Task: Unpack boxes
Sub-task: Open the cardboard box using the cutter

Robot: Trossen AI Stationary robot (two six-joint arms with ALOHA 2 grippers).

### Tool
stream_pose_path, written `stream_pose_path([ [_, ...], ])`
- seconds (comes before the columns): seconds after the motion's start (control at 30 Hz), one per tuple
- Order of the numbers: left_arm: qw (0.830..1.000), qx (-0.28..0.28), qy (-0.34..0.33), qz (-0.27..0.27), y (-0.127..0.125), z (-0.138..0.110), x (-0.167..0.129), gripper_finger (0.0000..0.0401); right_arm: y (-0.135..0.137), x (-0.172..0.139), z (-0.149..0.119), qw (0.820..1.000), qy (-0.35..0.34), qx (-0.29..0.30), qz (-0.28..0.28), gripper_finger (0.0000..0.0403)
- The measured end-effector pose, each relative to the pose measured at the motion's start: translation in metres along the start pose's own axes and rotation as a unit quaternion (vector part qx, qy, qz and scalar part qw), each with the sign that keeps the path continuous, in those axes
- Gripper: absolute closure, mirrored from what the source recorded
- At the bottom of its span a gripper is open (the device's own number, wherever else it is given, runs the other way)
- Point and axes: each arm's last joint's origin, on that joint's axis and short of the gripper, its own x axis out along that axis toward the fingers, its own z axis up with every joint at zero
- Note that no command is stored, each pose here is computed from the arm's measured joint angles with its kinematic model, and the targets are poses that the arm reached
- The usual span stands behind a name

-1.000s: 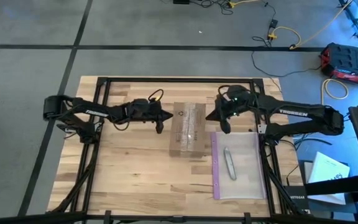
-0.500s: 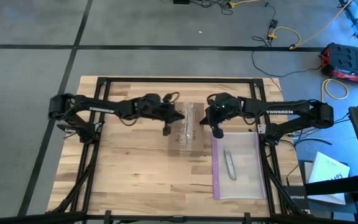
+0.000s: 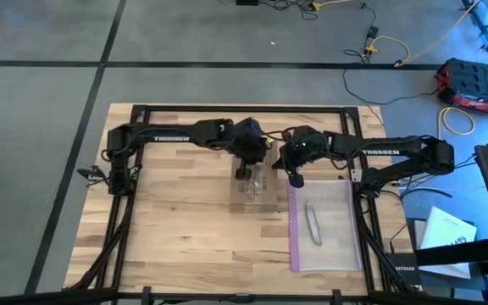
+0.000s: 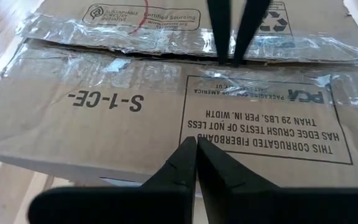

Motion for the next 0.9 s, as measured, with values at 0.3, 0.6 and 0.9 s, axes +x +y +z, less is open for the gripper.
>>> stream_pose_path([
  [0.3,0.998,0.042,0.056,-0.006,-0.010,-0.004,0.008,0.0354,0.001,0.000,-0.001,1.000,0.006,0.002,0.011,0.0403],
  [0.6,0.999,0.009,0.041,-0.001,-0.009,-0.001,0.007,0.0184,0.001,0.000,-0.002,1.000,0.007,0.002,0.016,0.0403],
  [0.9,0.995,-0.067,0.063,0.028,-0.008,-0.005,0.017,0.0091,0.001,0.000,-0.002,1.000,0.008,0.004,0.014,0.0403],
])
